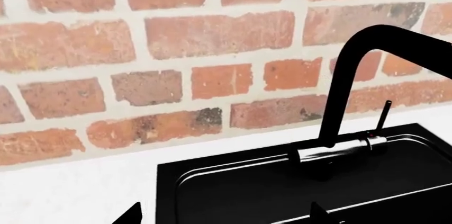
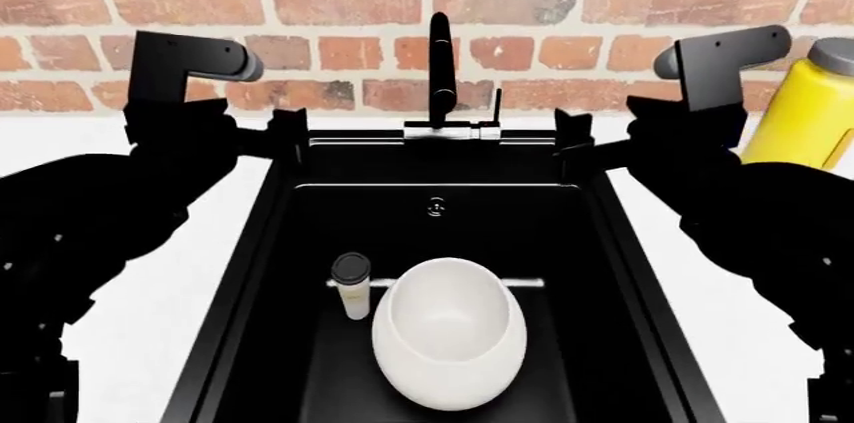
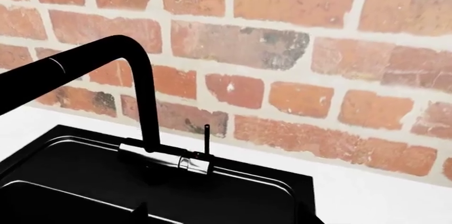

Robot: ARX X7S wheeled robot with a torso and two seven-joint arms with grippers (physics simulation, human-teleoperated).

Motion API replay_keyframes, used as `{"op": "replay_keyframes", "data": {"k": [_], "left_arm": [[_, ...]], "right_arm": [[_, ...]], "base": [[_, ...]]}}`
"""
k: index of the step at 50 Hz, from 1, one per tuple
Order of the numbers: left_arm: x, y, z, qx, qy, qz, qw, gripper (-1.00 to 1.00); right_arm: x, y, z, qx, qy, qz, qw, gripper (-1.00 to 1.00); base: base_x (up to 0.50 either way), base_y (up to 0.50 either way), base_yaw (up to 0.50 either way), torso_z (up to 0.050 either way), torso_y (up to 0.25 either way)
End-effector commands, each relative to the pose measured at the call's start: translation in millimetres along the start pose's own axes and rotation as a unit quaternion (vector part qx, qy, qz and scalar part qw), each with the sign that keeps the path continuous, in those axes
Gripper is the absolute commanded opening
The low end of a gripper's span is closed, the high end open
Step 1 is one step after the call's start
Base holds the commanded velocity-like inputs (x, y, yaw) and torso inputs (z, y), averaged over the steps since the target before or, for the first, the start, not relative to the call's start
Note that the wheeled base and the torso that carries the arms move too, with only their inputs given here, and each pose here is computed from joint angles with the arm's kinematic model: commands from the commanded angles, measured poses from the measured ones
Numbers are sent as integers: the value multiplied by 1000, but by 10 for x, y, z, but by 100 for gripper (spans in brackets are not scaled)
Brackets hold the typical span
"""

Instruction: Pick the cup and bowl from the sink and place them on the counter for drying.

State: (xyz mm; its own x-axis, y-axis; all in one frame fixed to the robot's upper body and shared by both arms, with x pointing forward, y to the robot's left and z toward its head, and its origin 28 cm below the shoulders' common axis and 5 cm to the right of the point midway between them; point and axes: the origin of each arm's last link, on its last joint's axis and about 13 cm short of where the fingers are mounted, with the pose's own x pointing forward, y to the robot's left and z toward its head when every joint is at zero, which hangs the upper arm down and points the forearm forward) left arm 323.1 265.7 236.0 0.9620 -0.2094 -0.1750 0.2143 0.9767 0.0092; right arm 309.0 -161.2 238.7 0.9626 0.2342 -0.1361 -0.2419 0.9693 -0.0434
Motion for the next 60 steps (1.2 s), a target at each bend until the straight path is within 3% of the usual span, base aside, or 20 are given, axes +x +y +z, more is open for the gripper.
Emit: {"op": "replay_keyframes", "data": {"k": [1, 11, 24, 45, 60], "left_arm": [[-4, -17, -33, 1, 6, 0, 1000, 100], [-41, -18, -77, 0, 13, -9, 1000, 100], [-38, -49, -165, -7, 17, -13, 1000, 100], [-86, -46, -233, -10, 18, -15, 1000, 100], [-136, -22, -263, -13, 19, -12, 1000, 100]], "right_arm": [[-26, 22, -30, -2, 15, 8, 1000, 100], [-37, 188, -114, -31, 132, 62, 989, 100], [-13, 368, -264, -19, 196, 115, 974, 100], [292, 491, -551, -31, 270, 132, 953, 100], [614, 512, -741, -32, 287, 122, 949, 100]], "base": [[0, 0, 0, 0, 0], [0, 0, 0, 0, 0], [0, 0, 0, 0, 0], [0, 0, 0, 0, 0], [0, 0, 0, 0, 0]]}}
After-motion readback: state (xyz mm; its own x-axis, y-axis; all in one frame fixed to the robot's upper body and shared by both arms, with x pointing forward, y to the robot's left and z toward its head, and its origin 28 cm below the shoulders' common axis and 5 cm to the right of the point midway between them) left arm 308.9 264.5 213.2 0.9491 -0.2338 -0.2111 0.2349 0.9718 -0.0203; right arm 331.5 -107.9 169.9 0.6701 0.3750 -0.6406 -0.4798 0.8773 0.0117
